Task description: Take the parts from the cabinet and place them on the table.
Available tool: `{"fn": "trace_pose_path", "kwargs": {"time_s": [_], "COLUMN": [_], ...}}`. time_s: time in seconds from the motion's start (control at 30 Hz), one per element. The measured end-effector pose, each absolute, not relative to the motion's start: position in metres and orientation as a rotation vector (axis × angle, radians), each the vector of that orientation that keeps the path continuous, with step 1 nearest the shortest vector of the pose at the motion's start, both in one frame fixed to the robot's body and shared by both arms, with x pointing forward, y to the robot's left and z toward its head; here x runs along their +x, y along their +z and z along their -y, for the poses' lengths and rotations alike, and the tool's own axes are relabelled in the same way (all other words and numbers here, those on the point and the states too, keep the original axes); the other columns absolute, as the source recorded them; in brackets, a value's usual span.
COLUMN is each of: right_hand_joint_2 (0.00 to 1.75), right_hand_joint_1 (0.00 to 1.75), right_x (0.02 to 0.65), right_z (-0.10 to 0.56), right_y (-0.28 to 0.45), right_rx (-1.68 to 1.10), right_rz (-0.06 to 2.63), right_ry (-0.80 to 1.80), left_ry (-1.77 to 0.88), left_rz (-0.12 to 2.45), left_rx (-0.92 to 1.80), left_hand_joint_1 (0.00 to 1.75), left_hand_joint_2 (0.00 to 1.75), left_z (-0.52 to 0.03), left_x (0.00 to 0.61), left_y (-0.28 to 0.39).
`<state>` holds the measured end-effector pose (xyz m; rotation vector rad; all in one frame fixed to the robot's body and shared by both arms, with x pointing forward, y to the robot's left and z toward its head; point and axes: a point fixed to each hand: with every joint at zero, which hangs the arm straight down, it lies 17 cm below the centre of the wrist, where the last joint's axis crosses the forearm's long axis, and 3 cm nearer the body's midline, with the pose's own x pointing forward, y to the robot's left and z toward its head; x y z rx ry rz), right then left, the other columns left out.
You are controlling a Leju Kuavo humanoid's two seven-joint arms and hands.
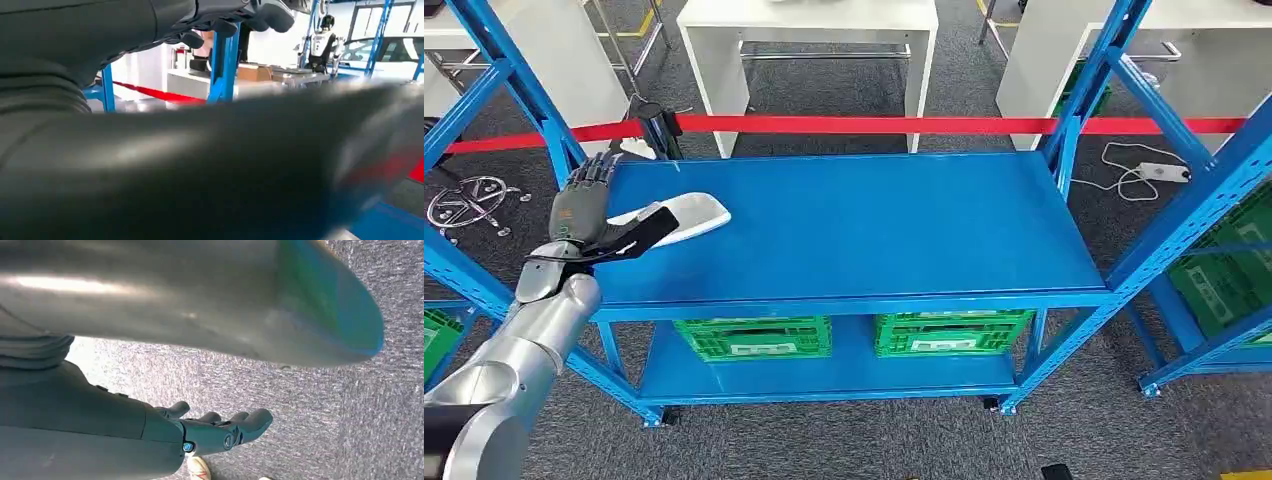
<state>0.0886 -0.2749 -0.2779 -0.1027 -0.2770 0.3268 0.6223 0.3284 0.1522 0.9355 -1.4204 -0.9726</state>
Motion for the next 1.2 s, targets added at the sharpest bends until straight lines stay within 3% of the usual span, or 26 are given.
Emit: {"fn": "trace_pose_path", "kwargs": {"time_s": [0.2, 0.23, 0.7, 1.2], "right_hand_joint_2": [0.00, 0.00, 0.00, 0.00], "right_hand_joint_1": [0.00, 0.00, 0.00, 0.00], "right_x": [0.089, 0.089, 0.088, 0.089], "right_z": [0.275, 0.275, 0.276, 0.276], "right_y": [-0.278, -0.278, -0.278, -0.278], "right_rx": [-0.102, -0.102, -0.103, -0.103], "right_rz": [0.277, 0.277, 0.268, 0.274], "right_ry": [0.324, 0.324, 0.309, 0.307], "left_ry": [-1.124, -1.148, -1.380, -1.313], "left_rz": [1.352, 1.350, 1.223, 1.185], "left_rx": [0.960, 0.963, 0.836, 0.965], "left_hand_joint_1": [0.00, 0.00, 0.00, 0.00], "left_hand_joint_2": [0.00, 1.75, 1.75, 1.75], "left_z": [-0.319, -0.315, -0.279, -0.283], "left_x": [0.620, 0.619, 0.601, 0.589], "left_y": [0.139, 0.137, 0.088, 0.067]}}
